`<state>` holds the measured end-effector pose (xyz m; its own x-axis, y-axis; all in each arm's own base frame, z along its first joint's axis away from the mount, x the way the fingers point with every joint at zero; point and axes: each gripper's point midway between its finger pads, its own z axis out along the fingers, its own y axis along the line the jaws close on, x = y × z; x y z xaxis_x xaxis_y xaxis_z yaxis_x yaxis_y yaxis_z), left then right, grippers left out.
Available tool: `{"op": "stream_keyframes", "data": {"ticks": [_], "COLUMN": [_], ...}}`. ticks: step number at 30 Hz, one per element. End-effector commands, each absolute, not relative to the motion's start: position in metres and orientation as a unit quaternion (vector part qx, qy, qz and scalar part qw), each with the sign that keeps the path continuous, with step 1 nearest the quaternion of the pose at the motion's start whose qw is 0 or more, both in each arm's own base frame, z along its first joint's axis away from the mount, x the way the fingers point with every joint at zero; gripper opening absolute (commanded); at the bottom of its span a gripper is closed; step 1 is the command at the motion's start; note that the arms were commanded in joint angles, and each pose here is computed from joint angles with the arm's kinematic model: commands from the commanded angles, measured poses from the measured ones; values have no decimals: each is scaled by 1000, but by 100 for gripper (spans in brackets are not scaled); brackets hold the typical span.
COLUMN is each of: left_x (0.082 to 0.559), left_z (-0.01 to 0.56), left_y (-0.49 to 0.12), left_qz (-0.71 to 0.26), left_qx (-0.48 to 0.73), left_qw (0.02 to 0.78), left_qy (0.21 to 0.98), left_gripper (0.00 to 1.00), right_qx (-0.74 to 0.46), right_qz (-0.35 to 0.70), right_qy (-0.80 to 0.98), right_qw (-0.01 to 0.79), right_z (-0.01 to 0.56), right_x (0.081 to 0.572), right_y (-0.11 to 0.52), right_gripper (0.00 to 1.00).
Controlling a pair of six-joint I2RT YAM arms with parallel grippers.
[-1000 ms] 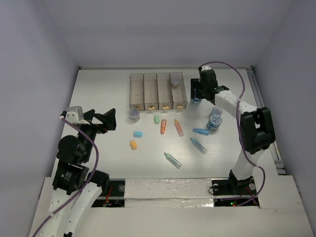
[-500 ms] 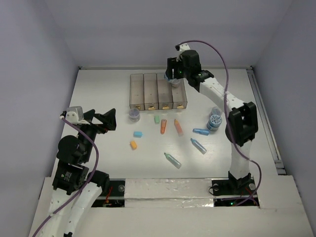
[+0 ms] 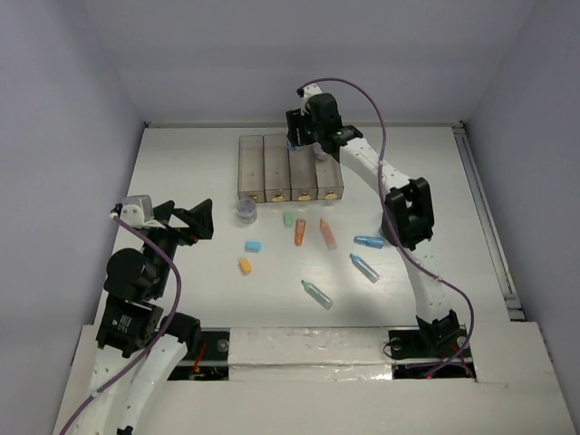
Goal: Sort the stationery into containers
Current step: Place the stationery in the storage box.
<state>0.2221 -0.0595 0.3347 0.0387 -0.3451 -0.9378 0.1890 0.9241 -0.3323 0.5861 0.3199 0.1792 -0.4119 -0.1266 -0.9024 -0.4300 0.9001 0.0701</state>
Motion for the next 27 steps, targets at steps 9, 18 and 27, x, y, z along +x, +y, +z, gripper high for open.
{"op": "stream_keyframes", "data": {"ticks": [9, 18, 27], "left_x": [222, 224, 225], "left_z": [356, 355, 354], "left_y": [-59, -60, -61], "left_qz": [-191, -191, -191], "left_qx": [-55, -55, -53], "left_qw": [738, 736, 735], "left_qy": [644, 647, 649], "left_gripper": [99, 99, 99], "right_qx": [-166, -158, -151], "right_qz": [126, 117, 134], "right_qy": [799, 797, 791], "right_qw": [564, 572, 578], "right_z": [191, 178, 186], "right_x": [611, 621, 620], "right_y": [326, 326, 331], "right_gripper": [46, 47, 92]}}
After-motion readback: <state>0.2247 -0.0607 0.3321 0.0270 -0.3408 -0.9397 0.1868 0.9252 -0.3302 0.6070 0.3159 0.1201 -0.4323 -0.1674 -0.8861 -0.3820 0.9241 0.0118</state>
